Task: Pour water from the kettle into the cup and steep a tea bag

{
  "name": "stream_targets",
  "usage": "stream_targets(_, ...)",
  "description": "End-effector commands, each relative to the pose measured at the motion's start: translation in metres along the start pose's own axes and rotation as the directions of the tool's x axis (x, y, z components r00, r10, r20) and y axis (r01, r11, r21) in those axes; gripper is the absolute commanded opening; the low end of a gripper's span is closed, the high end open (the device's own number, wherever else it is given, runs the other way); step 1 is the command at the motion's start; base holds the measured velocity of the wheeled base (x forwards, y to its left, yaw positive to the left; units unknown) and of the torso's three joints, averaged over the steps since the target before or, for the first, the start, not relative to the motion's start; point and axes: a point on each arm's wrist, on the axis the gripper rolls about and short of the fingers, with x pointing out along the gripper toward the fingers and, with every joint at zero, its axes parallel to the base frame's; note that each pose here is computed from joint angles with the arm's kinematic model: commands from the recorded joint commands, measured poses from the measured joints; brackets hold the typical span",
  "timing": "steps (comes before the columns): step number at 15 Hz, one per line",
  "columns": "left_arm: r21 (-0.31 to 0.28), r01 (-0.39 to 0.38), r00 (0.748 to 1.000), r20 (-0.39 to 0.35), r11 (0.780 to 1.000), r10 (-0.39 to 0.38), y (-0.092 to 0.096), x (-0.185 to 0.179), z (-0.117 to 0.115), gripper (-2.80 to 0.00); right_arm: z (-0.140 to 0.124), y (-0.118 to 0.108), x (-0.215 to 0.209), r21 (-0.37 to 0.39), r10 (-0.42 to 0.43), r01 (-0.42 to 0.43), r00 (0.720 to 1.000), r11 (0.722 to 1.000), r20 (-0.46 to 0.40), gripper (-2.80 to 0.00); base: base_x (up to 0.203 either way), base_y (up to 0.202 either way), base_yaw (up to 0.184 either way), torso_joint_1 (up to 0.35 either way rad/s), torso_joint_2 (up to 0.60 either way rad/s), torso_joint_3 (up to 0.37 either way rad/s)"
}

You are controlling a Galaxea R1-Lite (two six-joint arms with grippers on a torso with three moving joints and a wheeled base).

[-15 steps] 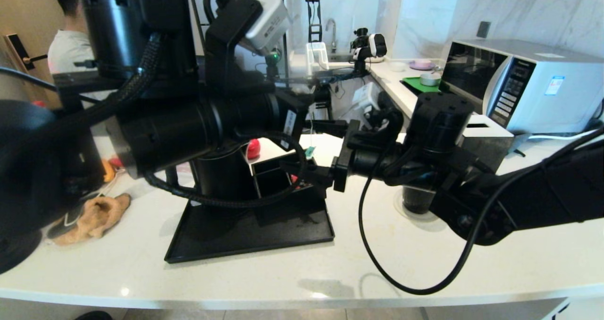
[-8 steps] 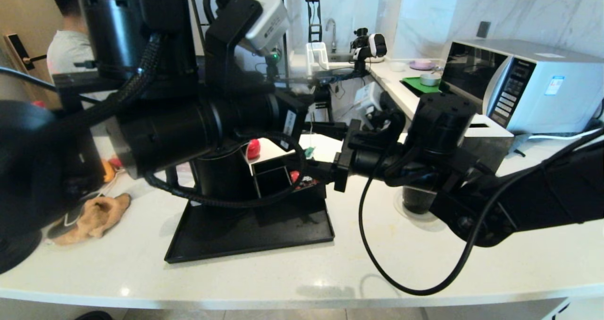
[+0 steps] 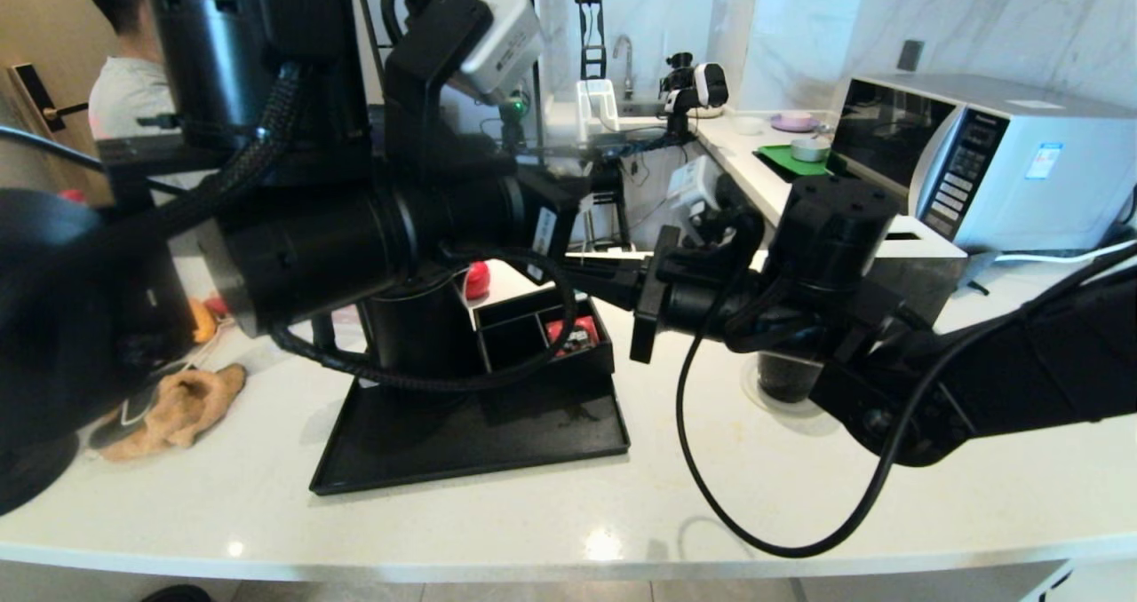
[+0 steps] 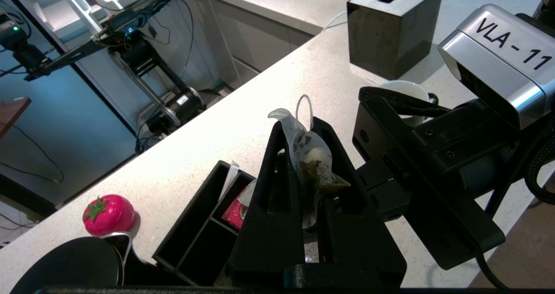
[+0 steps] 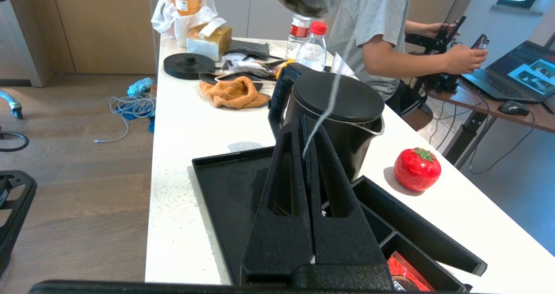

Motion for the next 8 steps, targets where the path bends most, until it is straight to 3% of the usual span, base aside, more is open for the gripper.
stream_targets(1,0.0,0.0,1.0,0.004,1.0,0.0,-0.0001,-0.0007,0.0009,-2.8,0.0019,0.0003,-0.0001,-0.007,0.004,-0.004,1.0,1.0,0.008,-2.8,0.0,0.0,0.0,0.0,0.0,0.0)
stream_targets(8,0.001,0.0,1.0,0.0,1.0,0.0,-0.0007,-0.002,-0.0005,-2.8,0.0016,-0.0065,-0.0043,-0.011,-0.022,0.022,1.0,1.0,0.004,-2.8,0.0,0.0,0.0,0.0,0.0,0.0)
